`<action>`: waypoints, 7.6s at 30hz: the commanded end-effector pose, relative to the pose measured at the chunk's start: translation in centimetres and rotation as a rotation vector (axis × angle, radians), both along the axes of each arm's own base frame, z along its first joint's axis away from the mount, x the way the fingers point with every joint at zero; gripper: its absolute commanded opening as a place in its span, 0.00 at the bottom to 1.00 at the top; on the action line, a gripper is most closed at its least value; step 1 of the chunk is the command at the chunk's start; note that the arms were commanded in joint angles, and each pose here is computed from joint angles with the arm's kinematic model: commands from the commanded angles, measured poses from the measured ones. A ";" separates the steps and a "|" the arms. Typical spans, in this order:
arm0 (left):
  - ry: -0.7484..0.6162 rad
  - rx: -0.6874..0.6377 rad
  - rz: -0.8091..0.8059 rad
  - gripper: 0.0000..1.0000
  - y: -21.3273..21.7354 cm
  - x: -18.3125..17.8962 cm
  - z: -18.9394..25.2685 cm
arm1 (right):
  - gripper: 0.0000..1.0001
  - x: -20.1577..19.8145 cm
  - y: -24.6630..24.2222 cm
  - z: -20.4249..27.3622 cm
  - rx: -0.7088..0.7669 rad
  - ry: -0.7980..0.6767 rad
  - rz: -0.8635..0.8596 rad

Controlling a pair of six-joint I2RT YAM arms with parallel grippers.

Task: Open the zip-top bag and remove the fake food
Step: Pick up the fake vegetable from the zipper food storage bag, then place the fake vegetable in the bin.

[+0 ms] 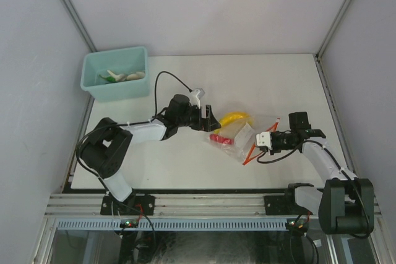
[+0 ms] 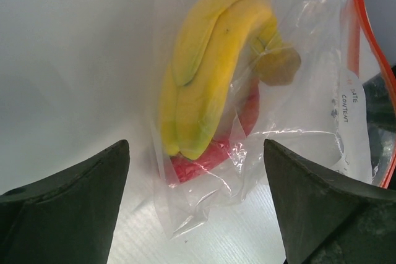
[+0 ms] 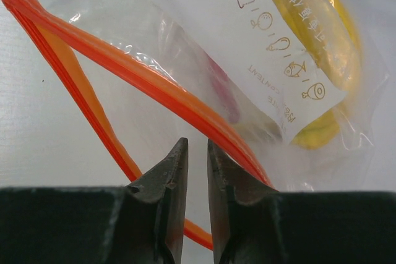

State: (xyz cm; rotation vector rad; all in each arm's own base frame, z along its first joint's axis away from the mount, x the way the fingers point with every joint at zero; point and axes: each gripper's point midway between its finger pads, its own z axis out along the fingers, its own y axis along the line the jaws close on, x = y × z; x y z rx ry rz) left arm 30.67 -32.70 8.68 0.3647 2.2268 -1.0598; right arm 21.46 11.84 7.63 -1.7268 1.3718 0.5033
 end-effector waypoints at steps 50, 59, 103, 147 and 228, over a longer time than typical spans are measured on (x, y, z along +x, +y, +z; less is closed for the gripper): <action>0.108 0.049 -0.249 0.33 -5.3 -2.4 -3.2 | 0.50 3.8 6.0 -5.0 -0.173 0.172 0.037; 0.115 0.100 -0.237 0.30 -4.6 -2.3 -4.0 | 0.39 1.4 7.2 -1.2 -0.065 0.212 0.183; 0.088 0.206 -0.139 0.11 -1.7 -0.6 -4.0 | 0.00 3.8 5.2 -2.2 -0.215 0.187 0.096; -0.023 0.157 0.122 0.47 4.2 2.7 1.4 | 0.00 -4.6 2.9 8.7 0.208 0.236 0.152; 0.200 -0.702 0.299 0.12 -11.2 -1.5 20.1 | 0.07 5.4 6.2 15.0 0.428 0.784 -0.442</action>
